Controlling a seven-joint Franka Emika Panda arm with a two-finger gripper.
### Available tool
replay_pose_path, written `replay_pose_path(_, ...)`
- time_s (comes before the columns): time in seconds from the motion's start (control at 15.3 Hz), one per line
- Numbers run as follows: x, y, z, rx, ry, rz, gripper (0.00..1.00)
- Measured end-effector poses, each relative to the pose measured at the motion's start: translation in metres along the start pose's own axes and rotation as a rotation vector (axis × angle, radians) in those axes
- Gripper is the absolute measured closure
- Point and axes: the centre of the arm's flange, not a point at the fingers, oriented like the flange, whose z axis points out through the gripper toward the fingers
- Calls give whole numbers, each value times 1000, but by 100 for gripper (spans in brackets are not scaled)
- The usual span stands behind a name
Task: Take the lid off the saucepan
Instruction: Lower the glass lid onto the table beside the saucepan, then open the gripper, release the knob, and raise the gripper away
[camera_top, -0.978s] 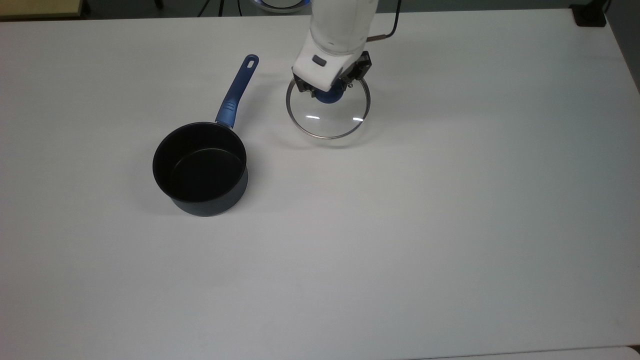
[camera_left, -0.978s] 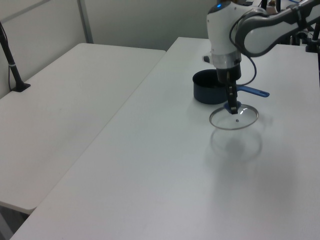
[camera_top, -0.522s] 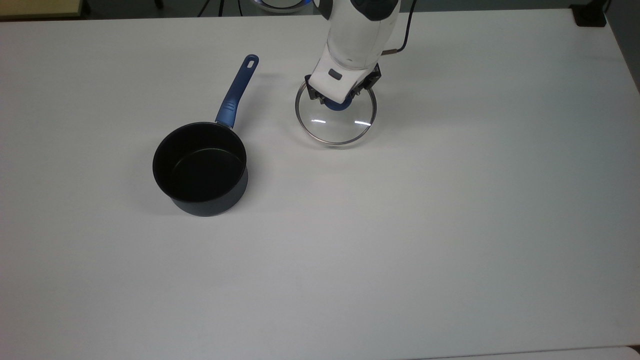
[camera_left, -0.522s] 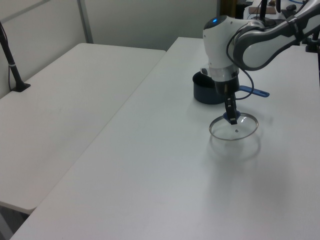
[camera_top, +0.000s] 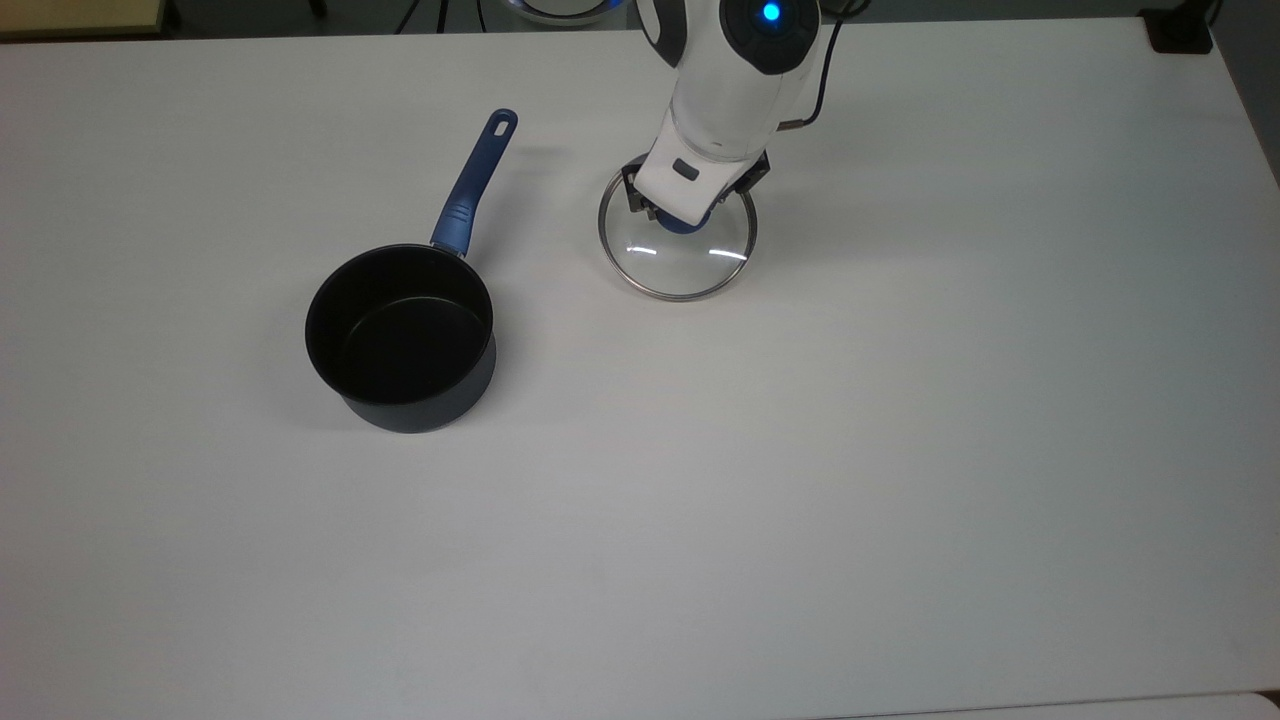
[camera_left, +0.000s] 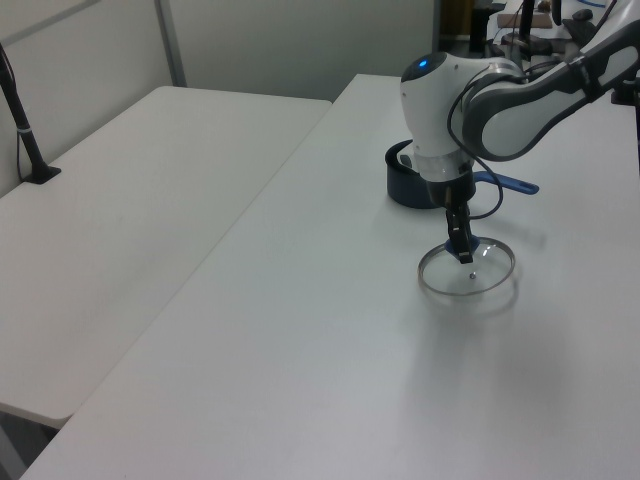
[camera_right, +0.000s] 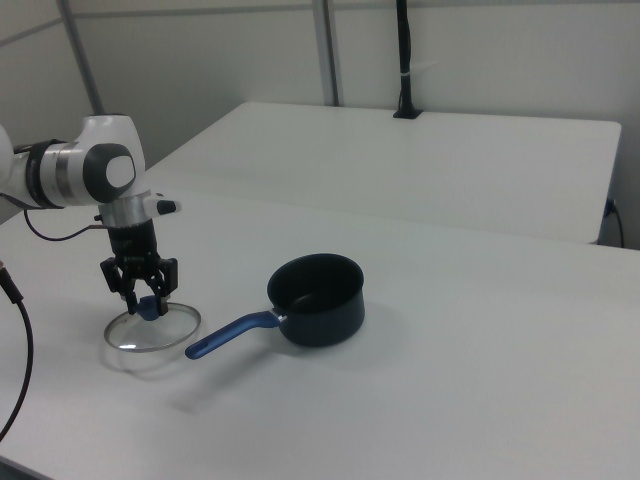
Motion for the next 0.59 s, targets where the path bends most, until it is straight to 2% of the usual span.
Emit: replay_pose_path(0.59,2,-1,7,-1,-7,1,39)
